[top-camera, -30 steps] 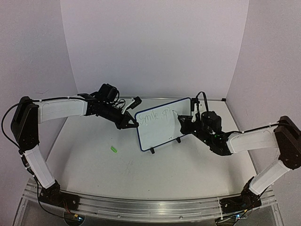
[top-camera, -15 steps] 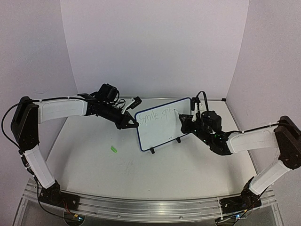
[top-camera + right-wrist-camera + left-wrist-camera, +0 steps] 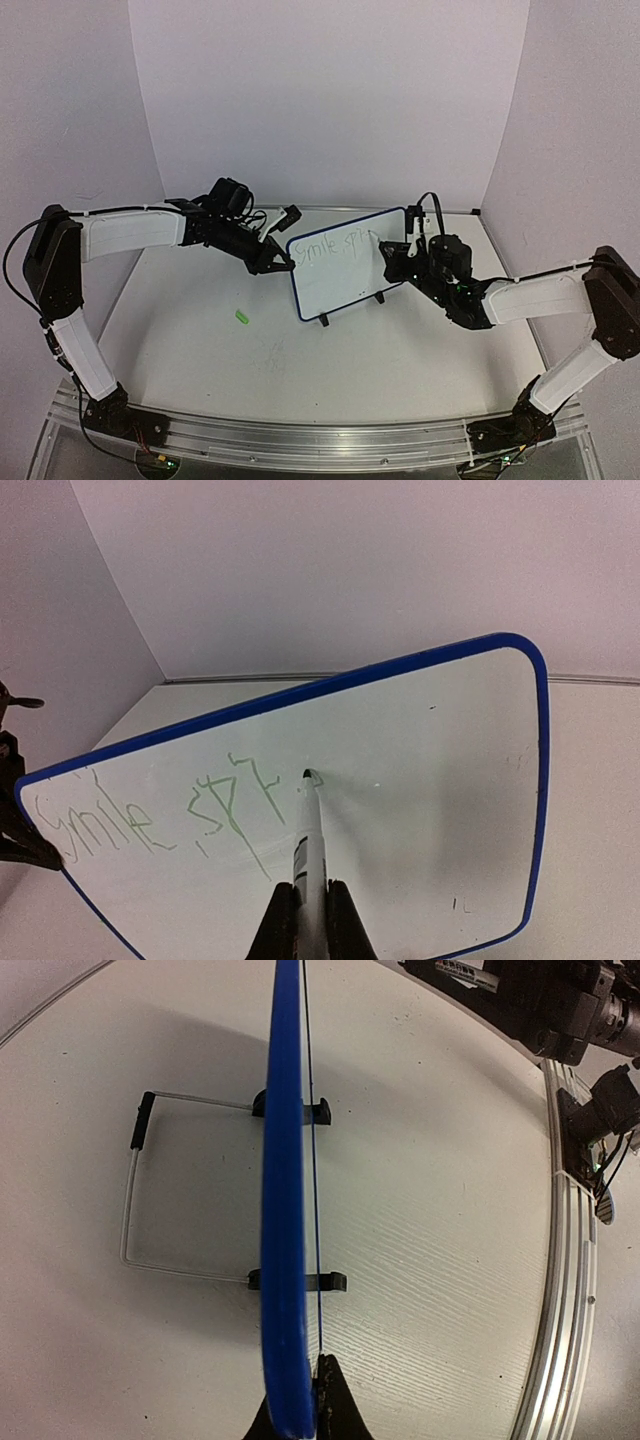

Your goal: Write a sentence on the whiteboard

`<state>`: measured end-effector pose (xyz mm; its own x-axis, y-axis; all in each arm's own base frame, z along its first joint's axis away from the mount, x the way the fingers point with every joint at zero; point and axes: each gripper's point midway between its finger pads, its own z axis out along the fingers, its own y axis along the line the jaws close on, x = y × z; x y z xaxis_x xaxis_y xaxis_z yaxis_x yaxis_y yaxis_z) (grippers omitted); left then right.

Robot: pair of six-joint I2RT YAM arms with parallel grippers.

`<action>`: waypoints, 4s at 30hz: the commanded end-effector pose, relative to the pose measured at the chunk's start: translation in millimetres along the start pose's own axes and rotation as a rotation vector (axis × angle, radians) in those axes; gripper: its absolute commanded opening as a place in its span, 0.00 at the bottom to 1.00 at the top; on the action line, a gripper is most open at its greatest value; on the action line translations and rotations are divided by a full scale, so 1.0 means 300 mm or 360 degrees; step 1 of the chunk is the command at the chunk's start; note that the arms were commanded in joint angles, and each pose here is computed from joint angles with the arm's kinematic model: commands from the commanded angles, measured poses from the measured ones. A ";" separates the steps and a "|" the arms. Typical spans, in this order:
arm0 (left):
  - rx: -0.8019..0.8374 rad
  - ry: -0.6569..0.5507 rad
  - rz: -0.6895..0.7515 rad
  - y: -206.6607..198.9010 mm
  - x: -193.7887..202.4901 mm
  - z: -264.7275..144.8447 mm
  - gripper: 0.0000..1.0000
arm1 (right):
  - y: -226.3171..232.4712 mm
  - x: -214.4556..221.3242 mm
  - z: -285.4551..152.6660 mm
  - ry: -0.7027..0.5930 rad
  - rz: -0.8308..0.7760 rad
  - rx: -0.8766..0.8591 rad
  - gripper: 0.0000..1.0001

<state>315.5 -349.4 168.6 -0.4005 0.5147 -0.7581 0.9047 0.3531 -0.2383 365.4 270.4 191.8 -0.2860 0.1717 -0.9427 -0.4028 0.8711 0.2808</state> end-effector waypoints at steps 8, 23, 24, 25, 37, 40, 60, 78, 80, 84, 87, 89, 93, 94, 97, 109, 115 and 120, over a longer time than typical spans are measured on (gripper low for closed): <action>-0.0052 0.0129 -0.0003 0.017 0.058 0.018 0.00 | 0.015 0.001 0.003 -0.0018 0.0040 -0.0046 0.00; -0.0054 0.0130 -0.0001 0.018 0.058 0.018 0.00 | -0.012 0.063 0.014 0.0043 0.0056 -0.0001 0.00; -0.0056 0.0129 0.0000 0.017 0.056 0.016 0.00 | -0.015 0.064 0.013 0.0042 0.0056 0.0007 0.00; -0.0056 0.0129 0.0001 0.018 0.057 0.017 0.00 | -0.020 0.061 0.012 0.0037 0.0055 0.0020 0.00; -0.0055 0.0130 -0.0001 0.018 0.058 0.017 0.00 | -0.043 0.010 -0.004 -0.0029 0.0031 0.0100 0.00; -0.0055 0.0130 0.0000 0.018 0.057 0.017 0.00 | -0.036 0.010 -0.006 -0.0025 0.0031 0.0078 0.00; -0.0070 0.0132 -0.0008 0.023 0.055 0.015 0.00 | -0.032 -0.063 -0.055 -0.0097 -0.0028 0.0076 0.00; -0.0063 0.0133 -0.0007 0.021 0.056 0.017 0.00 | -0.032 -0.068 0.008 -0.0095 -0.0078 0.0103 0.00; -0.0063 0.0133 -0.0007 0.021 0.057 0.018 0.00 | -0.031 -0.067 0.010 -0.0093 -0.0086 0.0100 0.00; -0.0064 0.0135 -0.0008 0.022 0.058 0.018 0.00 | -0.018 -0.067 0.010 -0.0090 -0.0110 0.0064 0.00; -0.0064 0.0137 -0.0009 0.023 0.059 0.020 0.00 | -0.014 -0.057 0.009 -0.0077 -0.0113 0.0046 0.00; -0.0064 0.0138 -0.0009 0.024 0.060 0.021 0.00 | -0.011 -0.039 0.008 -0.0054 -0.0116 0.0027 0.00; -0.0063 0.0139 -0.0010 0.024 0.061 0.022 0.00 | -0.020 -0.002 0.004 -0.0015 -0.0109 0.0026 0.00; -0.0063 0.0141 -0.0011 0.024 0.062 0.023 0.00 | -0.024 0.006 0.002 -0.0007 -0.0106 0.0030 0.00; -0.0063 0.0141 -0.0010 0.025 0.062 0.023 0.00 | -0.035 0.022 -0.003 0.0006 -0.0100 0.0049 0.00; -0.0061 0.0143 -0.0012 0.024 0.063 0.024 0.00 | -0.060 -0.006 -0.004 -0.0032 -0.0107 0.0128 0.00; -0.0060 0.0143 -0.0012 0.024 0.063 0.024 0.00 | -0.045 -0.055 0.005 -0.0081 -0.0142 0.0129 0.00; -0.0058 0.0144 -0.0013 0.024 0.064 0.026 0.00 | -0.032 -0.082 0.012 -0.0106 -0.0157 0.0116 0.00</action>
<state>315.3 -350.0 168.6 -0.4010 0.5188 -0.7550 0.9043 0.3557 -0.2360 368.6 256.3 184.3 -0.2563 0.0861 -0.9628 -0.3661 0.9132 0.1792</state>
